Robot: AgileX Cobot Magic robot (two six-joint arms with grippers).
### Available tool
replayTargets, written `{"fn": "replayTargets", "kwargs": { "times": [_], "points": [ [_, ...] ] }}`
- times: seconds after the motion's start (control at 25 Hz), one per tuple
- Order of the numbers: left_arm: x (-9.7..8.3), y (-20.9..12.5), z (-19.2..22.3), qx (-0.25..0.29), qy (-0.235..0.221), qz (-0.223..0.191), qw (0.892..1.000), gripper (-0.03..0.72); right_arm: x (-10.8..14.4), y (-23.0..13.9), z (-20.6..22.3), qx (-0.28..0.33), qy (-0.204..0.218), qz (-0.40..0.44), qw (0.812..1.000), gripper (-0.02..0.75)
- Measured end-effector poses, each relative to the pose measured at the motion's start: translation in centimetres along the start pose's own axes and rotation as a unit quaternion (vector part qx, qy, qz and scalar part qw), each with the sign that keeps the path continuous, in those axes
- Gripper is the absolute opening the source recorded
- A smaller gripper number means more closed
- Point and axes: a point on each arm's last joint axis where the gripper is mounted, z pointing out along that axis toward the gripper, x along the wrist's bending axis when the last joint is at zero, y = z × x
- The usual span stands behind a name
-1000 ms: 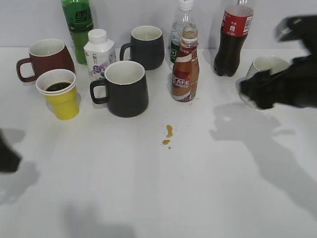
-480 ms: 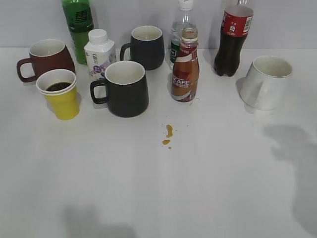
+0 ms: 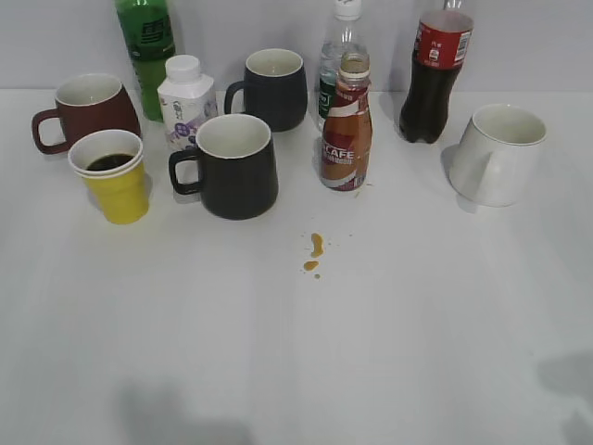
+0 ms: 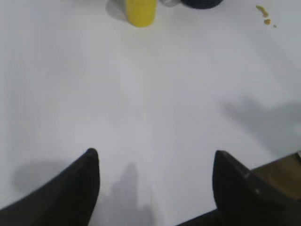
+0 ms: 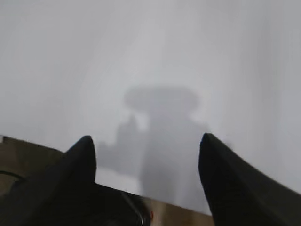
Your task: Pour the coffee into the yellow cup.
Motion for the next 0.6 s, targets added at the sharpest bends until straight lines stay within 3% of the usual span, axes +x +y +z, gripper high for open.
{"fn": "replayTargets", "kwargs": {
  "times": [0.12,0.32,0.6],
  "points": [
    [-0.1,-0.2,-0.2,-0.010,-0.004,0.016,1.000,0.566,0.1,-2.5,-1.9,-0.055,0.034,-0.014,0.998,0.514],
    [-0.1,0.0,0.1,-0.033,-0.004,0.034,0.999,0.556,-0.2,-4.9,-3.9,-0.167,0.041,-0.051,0.984,0.512],
    [-0.2,0.3,0.9,-0.062,-0.008,0.058,0.996,0.554,0.2,-4.2,-2.7,-0.166,0.047,-0.116,0.978,0.512]
  ]
}}
